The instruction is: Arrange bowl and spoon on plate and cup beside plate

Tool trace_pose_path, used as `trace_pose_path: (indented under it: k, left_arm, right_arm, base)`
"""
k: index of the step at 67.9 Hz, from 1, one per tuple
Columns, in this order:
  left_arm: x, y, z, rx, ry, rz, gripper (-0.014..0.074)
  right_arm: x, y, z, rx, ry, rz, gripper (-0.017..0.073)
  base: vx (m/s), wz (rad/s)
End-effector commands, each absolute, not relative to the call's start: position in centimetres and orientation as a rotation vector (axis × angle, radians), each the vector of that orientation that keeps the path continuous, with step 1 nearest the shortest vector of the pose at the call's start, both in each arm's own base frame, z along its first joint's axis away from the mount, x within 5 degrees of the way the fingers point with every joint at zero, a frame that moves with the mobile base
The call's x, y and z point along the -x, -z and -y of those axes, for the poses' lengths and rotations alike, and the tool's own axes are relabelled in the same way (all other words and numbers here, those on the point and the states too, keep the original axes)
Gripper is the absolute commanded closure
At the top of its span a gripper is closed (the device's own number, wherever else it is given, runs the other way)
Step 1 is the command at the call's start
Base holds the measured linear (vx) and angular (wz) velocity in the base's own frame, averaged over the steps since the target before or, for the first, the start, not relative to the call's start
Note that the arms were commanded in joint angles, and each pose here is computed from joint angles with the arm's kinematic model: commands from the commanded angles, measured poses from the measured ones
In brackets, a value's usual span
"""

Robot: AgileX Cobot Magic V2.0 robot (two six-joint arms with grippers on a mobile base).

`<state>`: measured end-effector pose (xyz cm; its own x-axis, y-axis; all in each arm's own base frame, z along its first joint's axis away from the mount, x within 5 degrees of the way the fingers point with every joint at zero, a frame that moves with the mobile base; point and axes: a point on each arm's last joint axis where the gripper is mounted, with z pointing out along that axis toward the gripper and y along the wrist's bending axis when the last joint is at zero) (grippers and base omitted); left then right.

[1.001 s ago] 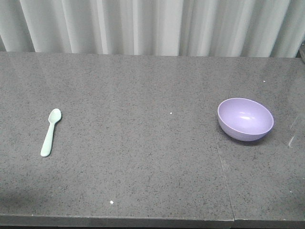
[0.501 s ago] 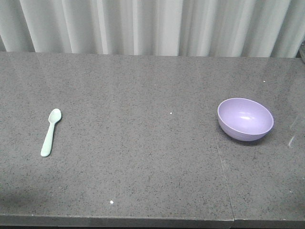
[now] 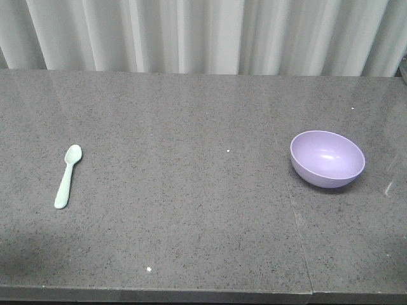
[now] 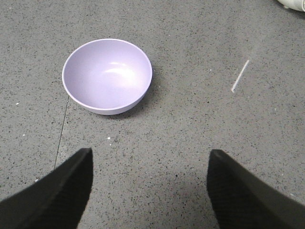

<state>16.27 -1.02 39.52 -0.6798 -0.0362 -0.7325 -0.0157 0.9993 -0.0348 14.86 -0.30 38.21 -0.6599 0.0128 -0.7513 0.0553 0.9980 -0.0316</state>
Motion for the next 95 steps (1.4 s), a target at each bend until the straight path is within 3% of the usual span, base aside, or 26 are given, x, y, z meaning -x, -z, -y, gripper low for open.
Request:
trace_pose_path:
  k: [1, 17, 64, 95]
  left_arm:
    - [-16.5, -40.9, 1.0, 0.052, 0.053, -2.234, -0.0048]
    - [-18.2, -40.2, 1.4, 0.062, 0.08, -2.321, -0.0001]
    - [-32.0, -31.5, 2.7, 0.08, 0.023, -2.741, 0.0006]
    - [-37.1, -29.9, 5.1, 0.006, 0.007, -2.864, 0.0006]
  right_arm:
    - [-15.0, -39.6, 0.5, -0.037, 0.086, -2.202, 0.0032]
    - [-15.0, -39.6, 0.5, -0.04, 0.081, -2.202, 0.0032]
    - [-15.0, -39.6, 0.3, -0.049, 0.051, -2.199, 0.0032]
    - [-15.0, -39.7, 0.2, -0.05, 0.045, -2.196, 0.0032]
  base:
    - [0.0, 0.0]
    - [0.0, 0.0]
    - [0.0, 0.0]
    - [0.0, 0.0]
